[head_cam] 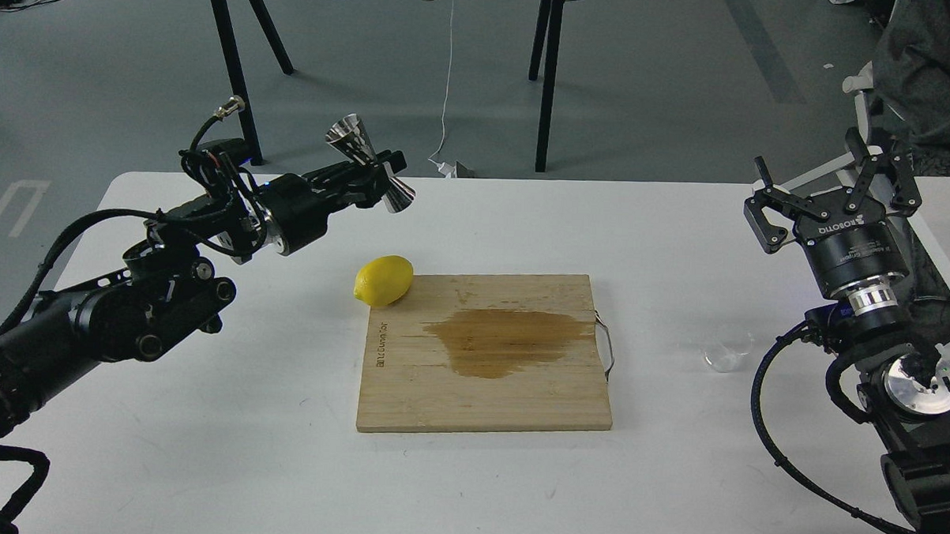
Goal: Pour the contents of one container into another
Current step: 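Lift the jigger with the left gripper and carry it over the board, then lower the jigger upright onto the board beside the spill, open left gripper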
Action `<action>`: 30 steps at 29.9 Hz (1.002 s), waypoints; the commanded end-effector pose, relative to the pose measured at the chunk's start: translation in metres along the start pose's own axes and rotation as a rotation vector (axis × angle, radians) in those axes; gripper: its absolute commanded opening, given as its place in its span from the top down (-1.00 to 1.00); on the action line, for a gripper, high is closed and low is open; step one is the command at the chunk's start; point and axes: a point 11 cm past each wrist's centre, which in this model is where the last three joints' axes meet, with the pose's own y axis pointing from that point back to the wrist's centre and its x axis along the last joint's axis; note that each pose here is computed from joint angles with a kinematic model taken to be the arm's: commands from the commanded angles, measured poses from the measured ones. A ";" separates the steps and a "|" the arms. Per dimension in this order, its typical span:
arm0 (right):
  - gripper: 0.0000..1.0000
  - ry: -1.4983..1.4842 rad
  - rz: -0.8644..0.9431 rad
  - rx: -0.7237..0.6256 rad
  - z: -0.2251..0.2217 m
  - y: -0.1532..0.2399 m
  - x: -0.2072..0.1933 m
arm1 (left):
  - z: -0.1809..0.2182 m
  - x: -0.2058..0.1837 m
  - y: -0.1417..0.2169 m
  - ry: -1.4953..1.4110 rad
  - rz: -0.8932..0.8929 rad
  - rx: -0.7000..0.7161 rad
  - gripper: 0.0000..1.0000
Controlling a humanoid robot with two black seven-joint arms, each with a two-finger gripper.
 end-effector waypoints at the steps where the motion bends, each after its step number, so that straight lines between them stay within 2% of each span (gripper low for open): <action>1: -0.99 0.006 0.024 -0.002 0.000 0.002 0.007 | 0.027 -0.017 -0.022 0.010 -0.037 -0.068 0.82; 7: -0.99 0.011 0.025 -0.006 -0.001 -0.007 0.003 | 0.069 -0.077 -0.048 -0.038 -0.154 -0.170 0.82; 15: -0.99 0.020 0.014 -0.002 -0.004 -0.016 -0.004 | 0.077 -0.132 -0.042 -0.022 -0.185 -0.172 0.82; 23: -0.98 0.019 0.012 -0.003 -0.004 -0.016 -0.004 | 0.061 -0.163 -0.041 -0.076 -0.205 -0.105 0.81; 30: -0.99 0.021 0.011 -0.001 -0.005 -0.016 -0.004 | 0.039 -0.169 -0.034 -0.100 -0.216 -0.038 0.81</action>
